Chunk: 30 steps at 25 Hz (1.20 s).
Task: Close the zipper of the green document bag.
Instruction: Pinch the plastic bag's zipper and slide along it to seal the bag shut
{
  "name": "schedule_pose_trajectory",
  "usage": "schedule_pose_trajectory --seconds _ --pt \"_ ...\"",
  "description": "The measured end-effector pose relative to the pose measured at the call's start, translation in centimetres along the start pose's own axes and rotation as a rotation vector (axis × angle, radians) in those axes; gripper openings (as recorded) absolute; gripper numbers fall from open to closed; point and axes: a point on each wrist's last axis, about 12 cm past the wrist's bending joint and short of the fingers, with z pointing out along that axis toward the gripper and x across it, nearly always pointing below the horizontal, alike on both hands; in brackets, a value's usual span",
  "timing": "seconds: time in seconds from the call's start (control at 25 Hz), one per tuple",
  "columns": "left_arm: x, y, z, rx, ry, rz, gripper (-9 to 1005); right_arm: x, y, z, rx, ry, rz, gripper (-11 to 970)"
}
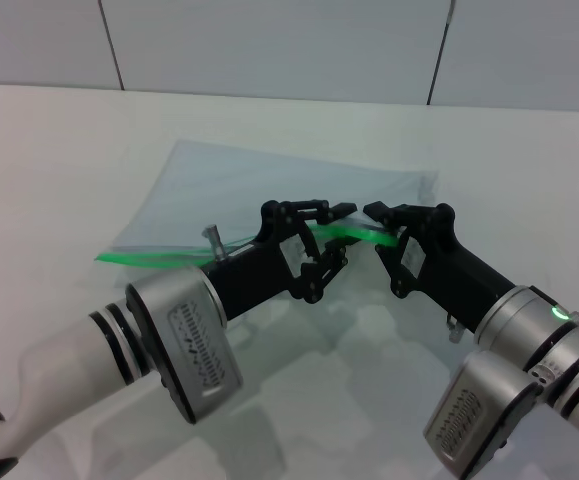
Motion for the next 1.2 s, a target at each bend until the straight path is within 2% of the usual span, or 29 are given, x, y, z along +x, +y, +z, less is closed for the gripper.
schedule_pose_trajectory --seconds 0.12,0.68,0.88,1.2 --pt "-0.09 -0.13 0.0 0.001 -0.001 0.021 277 0.0 -0.02 0.04 -0.001 0.0 0.0 50" --pt "-0.06 -0.26 -0.11 0.002 0.004 0.052 204 -0.1 0.02 0.06 -0.003 -0.006 -0.005 49" --pt "0.02 -0.33 -0.1 0.008 0.011 0.059 91 -0.16 0.11 0.01 -0.007 -0.009 -0.006 49" --pt "0.11 -0.47 -0.07 0.018 0.022 0.058 85 -0.03 0.06 0.02 -0.007 -0.007 -0.006 49"
